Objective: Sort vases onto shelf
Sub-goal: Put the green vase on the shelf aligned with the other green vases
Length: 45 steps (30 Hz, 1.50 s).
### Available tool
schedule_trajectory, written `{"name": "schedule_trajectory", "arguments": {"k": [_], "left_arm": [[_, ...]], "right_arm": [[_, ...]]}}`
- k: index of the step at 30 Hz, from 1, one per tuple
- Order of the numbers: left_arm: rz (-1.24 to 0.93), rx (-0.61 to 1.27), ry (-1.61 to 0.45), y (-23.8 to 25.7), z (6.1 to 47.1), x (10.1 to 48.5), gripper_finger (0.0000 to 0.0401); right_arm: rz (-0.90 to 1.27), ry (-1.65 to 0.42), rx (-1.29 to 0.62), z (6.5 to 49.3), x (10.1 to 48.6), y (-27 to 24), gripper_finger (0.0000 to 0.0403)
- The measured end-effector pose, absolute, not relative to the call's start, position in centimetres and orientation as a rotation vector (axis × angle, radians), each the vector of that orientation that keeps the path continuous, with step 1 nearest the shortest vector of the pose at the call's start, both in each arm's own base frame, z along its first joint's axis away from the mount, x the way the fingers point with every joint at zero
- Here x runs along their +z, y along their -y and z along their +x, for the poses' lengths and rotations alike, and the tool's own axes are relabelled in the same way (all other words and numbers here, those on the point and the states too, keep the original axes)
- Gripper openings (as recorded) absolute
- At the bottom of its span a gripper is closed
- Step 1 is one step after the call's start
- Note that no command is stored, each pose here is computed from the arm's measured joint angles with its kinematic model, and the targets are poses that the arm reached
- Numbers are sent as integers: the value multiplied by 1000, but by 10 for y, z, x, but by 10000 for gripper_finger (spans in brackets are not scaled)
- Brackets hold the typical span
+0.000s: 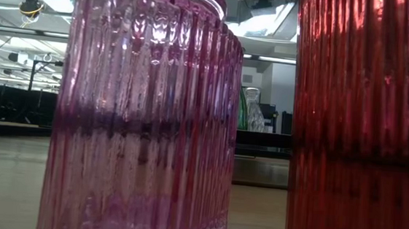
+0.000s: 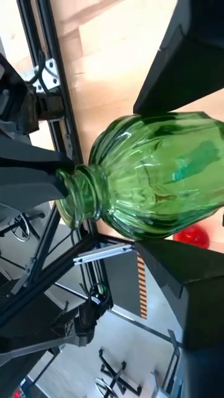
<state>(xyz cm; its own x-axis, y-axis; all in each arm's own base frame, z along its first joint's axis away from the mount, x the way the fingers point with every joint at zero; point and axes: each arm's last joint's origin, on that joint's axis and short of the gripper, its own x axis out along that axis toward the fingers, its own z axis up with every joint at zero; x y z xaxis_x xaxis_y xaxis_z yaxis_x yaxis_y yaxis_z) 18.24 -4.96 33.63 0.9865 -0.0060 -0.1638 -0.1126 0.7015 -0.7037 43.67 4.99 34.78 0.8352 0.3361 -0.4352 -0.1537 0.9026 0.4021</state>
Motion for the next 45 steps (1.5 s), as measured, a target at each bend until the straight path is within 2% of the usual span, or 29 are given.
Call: {"name": "schedule_trajectory", "arguments": {"k": [11,21,30,37,45], "left_arm": [[-773,70,-131,48,183,339,4],[-747,121,-121,46,183,337,2],[-679,282,-68,40,175,338,1],[-627,353,-13,31,155,346,0],[-600,380,-37,27,142,345,0]], "right_arm": [[361,-503,267,437,349,-51,241],[344,-493,189,438,349,-48,238],[330,-496,122,436,349,-46,236],[281,-485,-12,409,376,-40,235],[221,-536,-215,346,414,-32,234]]}}
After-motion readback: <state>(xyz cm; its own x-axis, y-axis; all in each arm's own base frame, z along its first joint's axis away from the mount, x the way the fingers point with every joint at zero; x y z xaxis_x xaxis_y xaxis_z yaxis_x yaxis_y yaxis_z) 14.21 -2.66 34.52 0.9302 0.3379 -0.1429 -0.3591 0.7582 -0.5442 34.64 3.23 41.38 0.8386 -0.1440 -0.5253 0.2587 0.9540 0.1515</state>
